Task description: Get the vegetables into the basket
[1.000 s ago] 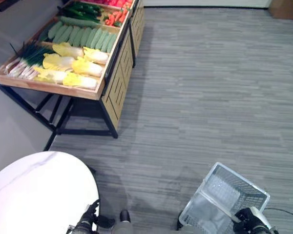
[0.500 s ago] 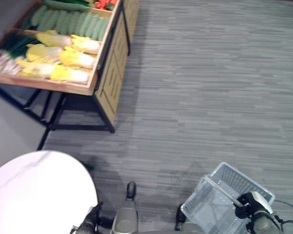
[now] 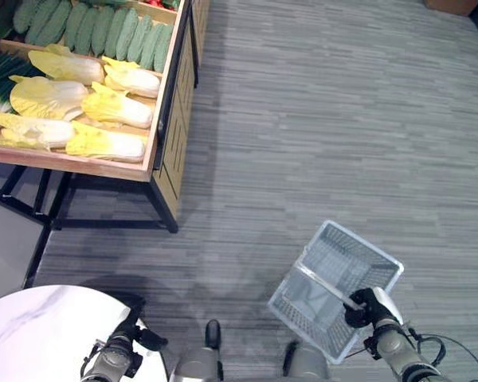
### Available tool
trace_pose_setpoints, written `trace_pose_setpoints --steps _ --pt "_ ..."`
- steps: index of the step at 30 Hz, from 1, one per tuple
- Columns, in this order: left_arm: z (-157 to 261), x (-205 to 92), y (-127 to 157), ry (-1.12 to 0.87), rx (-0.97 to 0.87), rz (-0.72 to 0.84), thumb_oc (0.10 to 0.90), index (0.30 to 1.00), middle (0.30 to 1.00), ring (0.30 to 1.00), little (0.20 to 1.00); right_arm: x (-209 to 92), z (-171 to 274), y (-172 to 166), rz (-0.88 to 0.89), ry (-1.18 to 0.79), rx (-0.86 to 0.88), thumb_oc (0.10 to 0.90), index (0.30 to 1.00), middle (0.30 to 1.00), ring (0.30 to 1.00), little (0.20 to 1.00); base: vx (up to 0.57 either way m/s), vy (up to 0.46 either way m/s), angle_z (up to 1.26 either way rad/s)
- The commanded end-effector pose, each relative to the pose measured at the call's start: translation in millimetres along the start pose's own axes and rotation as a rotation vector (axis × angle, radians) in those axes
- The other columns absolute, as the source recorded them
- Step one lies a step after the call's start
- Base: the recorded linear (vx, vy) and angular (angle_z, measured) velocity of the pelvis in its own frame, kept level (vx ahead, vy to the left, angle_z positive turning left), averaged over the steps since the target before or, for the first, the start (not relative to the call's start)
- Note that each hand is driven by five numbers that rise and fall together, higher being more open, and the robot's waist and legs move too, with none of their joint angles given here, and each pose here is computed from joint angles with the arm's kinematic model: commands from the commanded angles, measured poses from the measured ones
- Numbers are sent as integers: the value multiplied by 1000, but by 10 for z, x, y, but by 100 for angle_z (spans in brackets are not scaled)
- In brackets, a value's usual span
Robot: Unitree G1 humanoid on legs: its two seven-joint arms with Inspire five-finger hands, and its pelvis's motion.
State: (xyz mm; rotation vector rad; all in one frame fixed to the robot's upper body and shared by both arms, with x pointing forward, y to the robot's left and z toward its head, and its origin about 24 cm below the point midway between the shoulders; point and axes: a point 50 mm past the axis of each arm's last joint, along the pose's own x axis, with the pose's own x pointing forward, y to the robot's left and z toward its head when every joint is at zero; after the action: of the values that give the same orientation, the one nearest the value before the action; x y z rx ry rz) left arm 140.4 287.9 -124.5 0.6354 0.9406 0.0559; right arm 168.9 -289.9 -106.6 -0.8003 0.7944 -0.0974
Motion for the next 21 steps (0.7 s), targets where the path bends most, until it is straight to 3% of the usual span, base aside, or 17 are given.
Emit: trace_pose_setpoints --steps 1,11,17,21 --pt "-133 -48 -100 42 -30 -5 900 1000 1000 1000 1000 16 -134 -483 -145 13 -45 400 300 300 300 300 289 -204 0" --pt "-263 -117 -295 91 -49 -55 900 1000 1000 1000 1000 -10 -102 -351 -93 -17 -55 400 300 300 300 300 311 -242 33" --pt "-153 -105 -403 54 -52 -85 900 1000 1000 1000 1000 6 -38 -559 -138 -71 -113 400 300 300 300 300 242 -339 29" --pt "-17 -89 -485 7 -58 -103 900 1000 1000 1000 1000 -30 -208 -660 -171 -7 -114 400 300 300 300 300 167 -169 23"
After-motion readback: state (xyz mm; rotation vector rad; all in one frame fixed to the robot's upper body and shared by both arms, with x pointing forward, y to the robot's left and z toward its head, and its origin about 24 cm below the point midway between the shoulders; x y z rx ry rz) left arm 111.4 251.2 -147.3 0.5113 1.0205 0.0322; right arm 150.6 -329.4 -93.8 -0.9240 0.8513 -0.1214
